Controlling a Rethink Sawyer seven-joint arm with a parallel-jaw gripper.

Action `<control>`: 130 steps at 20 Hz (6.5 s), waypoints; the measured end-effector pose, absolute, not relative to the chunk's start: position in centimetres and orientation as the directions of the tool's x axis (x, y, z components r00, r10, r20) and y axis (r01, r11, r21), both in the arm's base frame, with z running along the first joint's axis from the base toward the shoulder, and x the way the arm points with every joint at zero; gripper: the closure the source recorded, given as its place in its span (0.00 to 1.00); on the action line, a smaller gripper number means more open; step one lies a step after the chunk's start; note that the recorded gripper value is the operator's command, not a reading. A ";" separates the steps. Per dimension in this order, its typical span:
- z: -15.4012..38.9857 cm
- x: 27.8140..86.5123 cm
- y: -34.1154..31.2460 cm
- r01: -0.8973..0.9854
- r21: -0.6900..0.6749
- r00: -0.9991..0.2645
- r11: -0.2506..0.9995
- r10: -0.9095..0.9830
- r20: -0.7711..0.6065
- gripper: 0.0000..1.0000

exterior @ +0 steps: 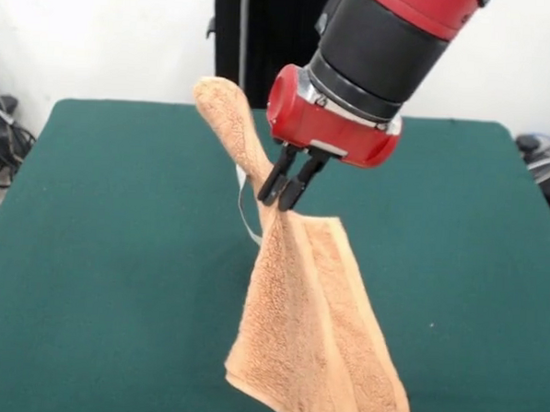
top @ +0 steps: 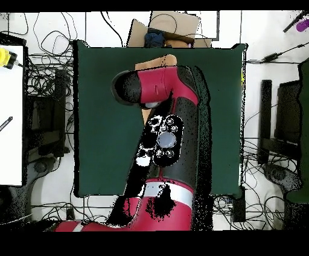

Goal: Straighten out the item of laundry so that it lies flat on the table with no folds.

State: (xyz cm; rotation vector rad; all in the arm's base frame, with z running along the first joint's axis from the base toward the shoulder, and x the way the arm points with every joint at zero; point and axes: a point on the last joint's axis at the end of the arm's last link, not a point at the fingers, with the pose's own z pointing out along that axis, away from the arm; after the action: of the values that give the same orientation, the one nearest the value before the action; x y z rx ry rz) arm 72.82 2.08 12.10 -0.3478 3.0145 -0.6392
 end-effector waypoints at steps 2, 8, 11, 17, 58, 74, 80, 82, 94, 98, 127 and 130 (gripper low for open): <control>12.5 73.4 2.2 -0.207 -0.408 -0.974 0.889 -0.228 -0.004 1.00; 13.2 74.6 2.4 -0.160 -0.354 -0.984 0.921 -0.179 -0.019 1.00; 12.9 74.2 2.2 -0.101 -0.265 -0.995 0.959 -0.091 0.051 1.00; 12.6 73.3 1.7 -0.076 -0.226 -0.973 0.971 -0.023 0.228 1.00; 5.2 59.2 13.8 0.200 -0.136 -0.957 0.970 0.223 0.186 1.00; 3.5 59.9 8.4 0.232 -0.138 -0.970 0.963 0.240 0.048 0.00; 3.9 59.4 8.3 0.221 -0.138 -0.974 0.965 0.225 0.015 0.00; 4.0 59.2 8.3 0.222 -0.138 -0.974 0.965 0.226 0.017 0.00; 2.3 61.8 4.3 0.233 -0.117 -0.972 0.965 0.235 0.001 0.00; 2.8 64.3 0.3 0.274 -0.096 -0.962 0.957 0.274 -0.021 0.00; -3.4 65.6 -4.9 0.201 -0.018 -0.979 0.980 0.201 0.032 0.00; -3.8 64.2 -4.6 0.199 -0.012 -0.979 0.980 0.199 0.044 0.00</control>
State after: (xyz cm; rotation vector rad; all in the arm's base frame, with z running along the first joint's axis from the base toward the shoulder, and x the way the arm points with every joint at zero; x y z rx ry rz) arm 64.22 -4.58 -3.75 0.3190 3.1706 -0.0114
